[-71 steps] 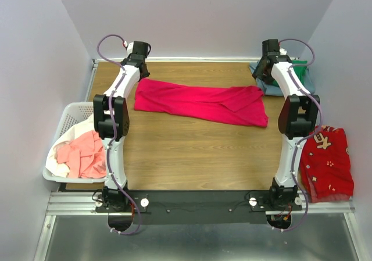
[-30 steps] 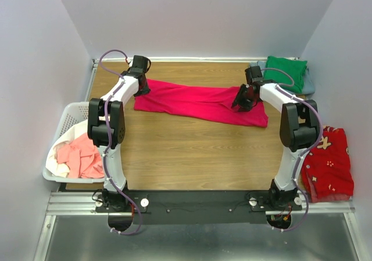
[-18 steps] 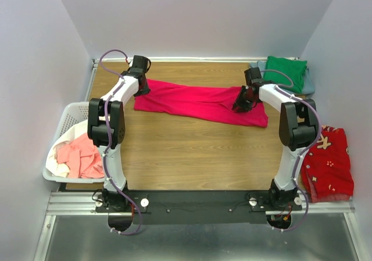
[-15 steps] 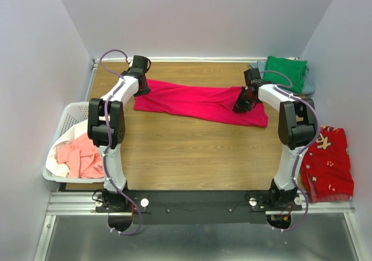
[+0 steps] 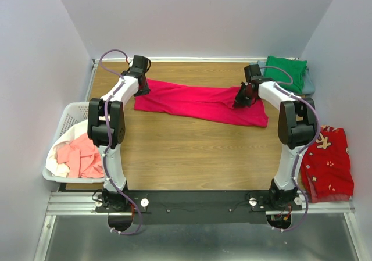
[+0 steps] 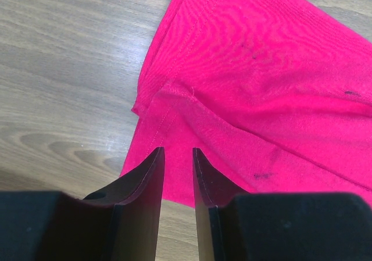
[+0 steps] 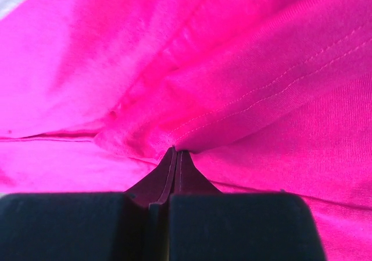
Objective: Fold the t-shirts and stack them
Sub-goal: Fold the tshirt
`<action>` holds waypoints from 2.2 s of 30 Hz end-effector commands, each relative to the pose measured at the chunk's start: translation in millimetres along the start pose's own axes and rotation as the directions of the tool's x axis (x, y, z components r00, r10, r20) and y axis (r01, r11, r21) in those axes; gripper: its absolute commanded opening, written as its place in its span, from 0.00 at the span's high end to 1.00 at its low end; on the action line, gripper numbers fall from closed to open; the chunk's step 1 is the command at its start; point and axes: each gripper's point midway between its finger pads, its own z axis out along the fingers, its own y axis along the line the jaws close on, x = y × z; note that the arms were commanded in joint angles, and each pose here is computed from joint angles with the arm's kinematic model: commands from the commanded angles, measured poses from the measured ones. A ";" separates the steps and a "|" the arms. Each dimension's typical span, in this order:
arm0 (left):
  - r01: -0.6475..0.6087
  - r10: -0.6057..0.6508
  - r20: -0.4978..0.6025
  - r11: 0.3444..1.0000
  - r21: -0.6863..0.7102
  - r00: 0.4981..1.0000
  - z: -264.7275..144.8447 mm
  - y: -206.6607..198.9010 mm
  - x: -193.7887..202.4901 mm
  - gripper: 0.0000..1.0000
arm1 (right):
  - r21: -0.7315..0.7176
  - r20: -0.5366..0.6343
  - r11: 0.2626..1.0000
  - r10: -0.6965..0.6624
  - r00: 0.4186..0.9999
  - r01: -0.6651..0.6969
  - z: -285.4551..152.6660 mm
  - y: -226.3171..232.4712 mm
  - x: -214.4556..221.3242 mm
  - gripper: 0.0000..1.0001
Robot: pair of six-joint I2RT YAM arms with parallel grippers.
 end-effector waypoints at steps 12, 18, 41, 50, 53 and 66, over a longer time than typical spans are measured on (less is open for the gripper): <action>-0.007 0.007 0.037 1.000 -0.004 0.999 -21.5 3.6 -11.0 0.67 | -0.091 0.121 0.993 -0.064 0.991 0.075 2.5 47.8 -62.3 0.99; -0.013 0.013 0.032 1.000 0.001 0.999 -19.6 1.8 -11.8 0.67 | -0.122 0.098 0.982 -0.136 0.986 0.148 39.5 58.0 -71.2 0.72; -0.031 0.031 0.005 0.999 -0.013 1.000 -19.6 5.9 9.8 0.67 | -0.184 0.170 0.960 -0.182 0.969 0.213 -11.7 80.9 -80.4 0.44; 0.013 -0.015 -0.051 0.999 -0.043 0.999 9.9 -4.4 40.1 0.68 | -0.199 0.154 0.954 -0.194 0.969 0.223 -14.8 81.6 -72.6 0.44; 0.019 -0.026 -0.071 0.995 -0.101 0.997 24.5 0.2 51.8 0.67 | -0.203 0.158 0.951 -0.204 0.966 0.234 -17.2 83.0 -72.4 0.44; 0.003 -0.086 -0.246 0.947 -0.320 0.965 8.3 52.1 135.5 0.67 | -0.140 0.157 0.959 -0.226 0.961 0.248 -30.9 68.4 -70.3 0.44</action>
